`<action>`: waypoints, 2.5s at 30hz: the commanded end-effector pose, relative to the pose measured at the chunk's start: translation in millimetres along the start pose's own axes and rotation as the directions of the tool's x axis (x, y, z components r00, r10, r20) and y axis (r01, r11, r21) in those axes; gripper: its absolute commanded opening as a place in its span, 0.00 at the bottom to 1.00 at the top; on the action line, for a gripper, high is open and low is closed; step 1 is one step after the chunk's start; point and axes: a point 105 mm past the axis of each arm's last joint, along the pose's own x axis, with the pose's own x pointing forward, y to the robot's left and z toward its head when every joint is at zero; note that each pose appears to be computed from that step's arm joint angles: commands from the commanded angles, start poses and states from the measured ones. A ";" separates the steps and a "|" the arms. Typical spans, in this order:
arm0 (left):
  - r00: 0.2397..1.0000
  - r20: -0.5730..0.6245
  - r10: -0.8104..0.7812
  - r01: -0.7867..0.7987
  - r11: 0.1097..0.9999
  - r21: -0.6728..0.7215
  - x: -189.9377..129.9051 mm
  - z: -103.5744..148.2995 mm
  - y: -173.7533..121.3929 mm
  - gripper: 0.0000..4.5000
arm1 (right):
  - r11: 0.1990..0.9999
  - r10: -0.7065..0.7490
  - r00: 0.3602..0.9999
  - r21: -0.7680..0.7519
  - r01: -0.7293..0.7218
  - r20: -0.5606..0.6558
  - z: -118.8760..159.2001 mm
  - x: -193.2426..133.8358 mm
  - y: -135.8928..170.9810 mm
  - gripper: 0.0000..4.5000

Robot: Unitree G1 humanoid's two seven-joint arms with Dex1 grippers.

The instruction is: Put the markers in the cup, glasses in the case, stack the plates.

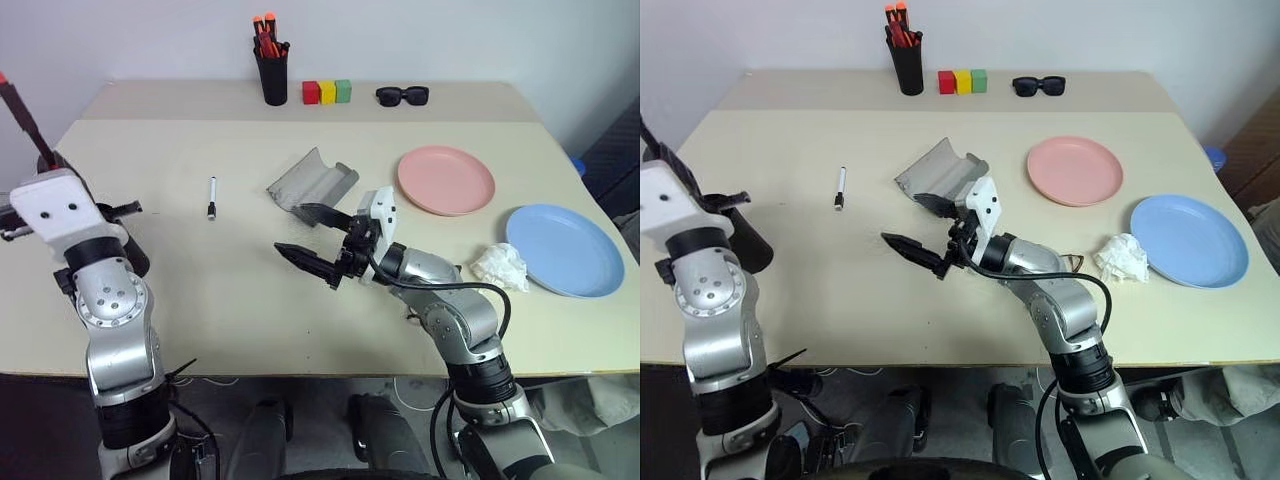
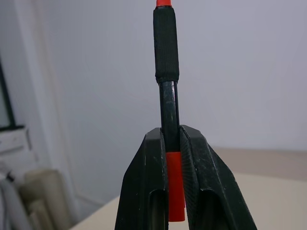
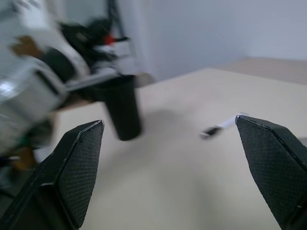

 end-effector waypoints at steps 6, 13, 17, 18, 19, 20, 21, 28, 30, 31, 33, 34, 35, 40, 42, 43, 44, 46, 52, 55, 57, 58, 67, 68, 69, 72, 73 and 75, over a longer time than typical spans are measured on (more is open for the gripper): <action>0.998 0.002 0.057 -0.057 0.998 0.014 -5.2 -1.3 15.3 0.01 | 0.993 0.118 0.992 0.023 -0.119 0.037 8.7 5.7 23.3 1.00; 0.993 -0.036 0.111 -0.108 0.992 0.062 -12.9 -16.9 28.2 0.01 | 0.993 0.109 0.993 0.043 -0.110 0.036 5.6 6.2 24.8 1.00; 0.991 -0.074 0.109 -0.104 0.992 0.070 -18.4 -27.8 29.1 0.01 | 0.994 0.100 0.994 0.049 -0.101 0.037 5.5 5.3 24.4 1.00; 0.991 -0.084 0.104 -0.099 0.993 0.069 -19.6 -30.5 28.2 0.01 | 0.994 0.098 0.994 0.050 -0.100 0.037 5.5 5.2 24.4 1.00; 0.990 -0.096 0.100 -0.094 0.994 0.063 -20.7 -33.5 27.0 0.01 | 0.994 0.098 0.994 0.051 -0.100 0.037 5.5 5.1 24.4 1.00; 0.990 -0.103 0.097 -0.091 0.994 0.058 -21.4 -35.3 26.2 0.01 | 0.994 0.098 0.995 0.051 -0.100 0.037 5.5 5.1 24.3 1.00; 0.990 -0.109 0.090 -0.085 0.995 0.053 -22.0 -37.0 24.7 0.01 | 0.994 0.098 0.995 0.052 -0.100 0.037 5.4 5.1 24.3 1.00; 0.983 -0.148 0.107 -0.101 0.994 0.046 -27.0 -49.0 25.7 0.01 | 0.993 0.096 0.995 0.058 -0.098 0.037 5.0 5.6 24.3 1.00; 0.981 -0.157 0.112 -0.106 0.993 0.048 -28.4 -51.5 26.4 0.01 | 0.993 0.096 0.995 0.060 -0.098 0.038 5.0 5.6 24.2 1.00; 0.980 -0.161 0.115 -0.109 0.993 0.048 -29.0 -52.5 26.6 0.01 | 0.993 0.095 0.995 0.060 -0.098 0.038 5.0 5.5 24.1 1.00; 0.979 -0.166 0.121 -0.114 0.992 0.050 -29.9 -54.2 27.3 0.01 | 0.993 0.095 0.995 0.061 -0.097 0.038 5.1 5.4 24.0 1.00; 0.978 -0.167 0.126 -0.119 0.991 0.053 -30.2 -54.9 28.0 0.01 | 0.993 0.094 0.995 0.061 -0.096 0.038 5.1 5.3 24.0 1.00; 0.977 -0.168 0.133 -0.124 0.990 0.060 -30.3 -55.6 29.1 0.10 | 0.993 0.094 0.995 0.061 -0.097 0.037 5.0 5.4 24.2 1.00; 0.975 -0.167 0.145 -0.135 0.988 0.072 -30.3 -56.8 30.9 0.48 | 0.994 0.094 0.995 0.061 -0.096 0.036 5.0 5.0 24.2 1.00; 0.975 -0.168 0.147 -0.137 0.988 0.069 -30.3 -57.1 31.0 0.48 | 0.994 0.094 0.995 0.061 -0.096 0.036 5.1 4.9 24.2 1.00; 0.974 -0.170 0.149 -0.140 0.988 0.067 -30.3 -57.4 31.5 0.48 | 0.994 0.094 0.995 0.060 -0.096 0.036 5.2 5.0 24.2 1.00; 0.974 -0.170 0.151 -0.142 0.988 0.066 -30.3 -57.6 31.9 0.48 | 0.994 0.094 0.995 0.060 -0.096 0.035 5.2 5.0 24.2 1.00; 0.975 -0.159 0.158 -0.150 0.987 0.060 -28.8 -55.2 33.1 0.48 | 0.994 0.094 0.995 0.059 -0.096 0.035 5.2 5.2 24.2 1.00; 0.994 -0.013 0.104 -0.104 0.994 -0.015 -8.5 -13.7 17.9 0.48 | 0.994 0.091 0.995 0.058 -0.093 0.036 5.7 4.6 23.8 1.00; 0.993 0.036 -0.110 0.114 0.986 -0.123 6.6 13.8 -30.9 0.48 | 0.995 0.063 0.996 0.068 -0.067 0.055 8.6 4.3 18.8 1.00; 0.966 -0.050 -0.254 0.244 0.958 -0.151 7.8 8.7 -63.5 0.55 | 0.996 0.039 0.997 0.075 -0.044 0.067 10.6 3.8 14.3 1.00; 0.949 -0.126 -0.288 0.270 0.952 -0.143 7.3 -1.1 -73.4 0.61 | 0.997 0.028 0.997 0.076 -0.033 0.069 11.1 3.6 12.4 1.00; 0.657 -0.690 -0.303 0.304 0.944 -0.125 7.0 -84.5 -121.5 0.99 | 0.998 -0.030 0.998 0.065 0.026 0.062 9.6 0.0 3.4 1.00; 0.641 -0.705 -0.304 0.303 0.944 -0.131 10.7 -88.6 -125.1 0.99 | 0.998 -0.032 0.998 0.064 0.028 0.060 9.2 -0.1 3.3 1.00; 0.604 -0.736 -0.307 0.306 0.942 -0.142 12.3 -95.6 -129.8 0.99 | 0.998 -0.034 0.998 0.063 0.030 0.059 8.8 -0.5 3.3 1.00; 0.510 -0.798 -0.322 0.311 0.934 -0.178 15.5 -112.2 -141.3 0.99 | 0.997 -0.040 0.998 0.061 0.036 0.058 8.3 -0.4 3.3 1.00; 0.465 -0.820 -0.333 0.305 0.930 -0.204 15.1 -118.3 -145.3 0.99 | 0.997 -0.043 0.997 0.059 0.040 0.058 8.2 -0.5 3.1 1.00; 0.410 -0.844 -0.345 0.290 0.927 -0.238 15.8 -125.8 -151.3 0.99 | 0.997 -0.051 0.997 0.055 0.048 0.060 8.5 -1.3 2.3 1.00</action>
